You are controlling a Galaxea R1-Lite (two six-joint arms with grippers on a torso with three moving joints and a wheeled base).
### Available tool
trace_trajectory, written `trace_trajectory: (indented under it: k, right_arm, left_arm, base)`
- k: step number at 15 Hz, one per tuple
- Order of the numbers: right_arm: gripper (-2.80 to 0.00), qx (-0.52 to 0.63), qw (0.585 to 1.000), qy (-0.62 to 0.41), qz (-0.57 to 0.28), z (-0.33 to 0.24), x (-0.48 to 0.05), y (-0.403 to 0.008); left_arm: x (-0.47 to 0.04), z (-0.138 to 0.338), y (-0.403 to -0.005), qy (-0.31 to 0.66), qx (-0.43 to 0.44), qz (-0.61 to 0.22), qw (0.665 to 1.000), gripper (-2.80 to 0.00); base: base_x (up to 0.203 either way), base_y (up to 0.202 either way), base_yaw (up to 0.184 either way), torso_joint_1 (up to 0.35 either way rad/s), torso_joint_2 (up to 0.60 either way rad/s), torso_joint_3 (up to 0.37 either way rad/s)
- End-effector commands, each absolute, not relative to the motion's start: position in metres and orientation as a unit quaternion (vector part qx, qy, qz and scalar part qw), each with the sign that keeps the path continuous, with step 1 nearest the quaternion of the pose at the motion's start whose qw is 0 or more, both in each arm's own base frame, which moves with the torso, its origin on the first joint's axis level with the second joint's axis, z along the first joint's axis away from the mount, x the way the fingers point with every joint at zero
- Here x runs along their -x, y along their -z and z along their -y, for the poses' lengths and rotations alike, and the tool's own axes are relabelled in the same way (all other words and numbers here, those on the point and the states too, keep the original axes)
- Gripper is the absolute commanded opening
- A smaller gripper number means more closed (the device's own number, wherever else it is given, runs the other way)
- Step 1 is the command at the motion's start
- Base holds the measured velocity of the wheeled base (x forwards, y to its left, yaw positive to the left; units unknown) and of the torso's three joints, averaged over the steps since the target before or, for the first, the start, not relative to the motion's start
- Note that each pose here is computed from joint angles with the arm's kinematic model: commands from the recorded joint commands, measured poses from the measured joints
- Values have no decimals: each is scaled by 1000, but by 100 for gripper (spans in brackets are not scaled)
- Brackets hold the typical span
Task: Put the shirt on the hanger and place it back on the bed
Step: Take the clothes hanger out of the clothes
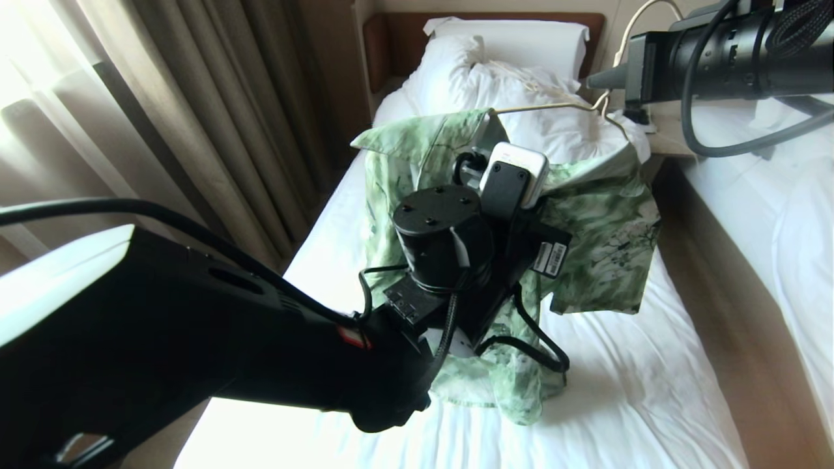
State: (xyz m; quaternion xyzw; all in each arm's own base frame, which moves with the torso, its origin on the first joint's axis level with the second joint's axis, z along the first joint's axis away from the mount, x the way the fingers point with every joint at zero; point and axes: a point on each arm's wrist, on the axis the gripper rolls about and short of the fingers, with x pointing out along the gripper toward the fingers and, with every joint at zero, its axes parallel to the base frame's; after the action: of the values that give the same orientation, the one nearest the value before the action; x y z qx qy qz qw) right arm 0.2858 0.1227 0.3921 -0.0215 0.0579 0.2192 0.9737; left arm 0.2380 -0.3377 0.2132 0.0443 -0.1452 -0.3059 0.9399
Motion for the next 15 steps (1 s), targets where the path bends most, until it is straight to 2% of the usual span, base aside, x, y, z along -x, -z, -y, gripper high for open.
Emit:
trace_trajectory:
  k: [1,12,13,15]
  right_arm:
    - [-280,22,974,-219,-59,-123,-287,-392]
    - [-280,46,978,-200,-36,-112,-292,-396]
    - [-280,46,979,-197,-33,-110,-292,-397]
    - [-280,51,980,-192,-31,-107,-293,-397]
  left_arm:
    - [-236,339,-212,308,-45,146,939,0]
    - [-190,342,-208,355,-50,130,924,0]
    - [-187,336,-212,354,-49,132,925,-280]
    - [-181,325,-220,353,-48,135,925,-280]
  base:
    - [0,0,0,0,0,0]
    - [0,0,0,0,0,0]
    - [0,0,0,0,0,0]
    - [0,0,0,0,0,0]
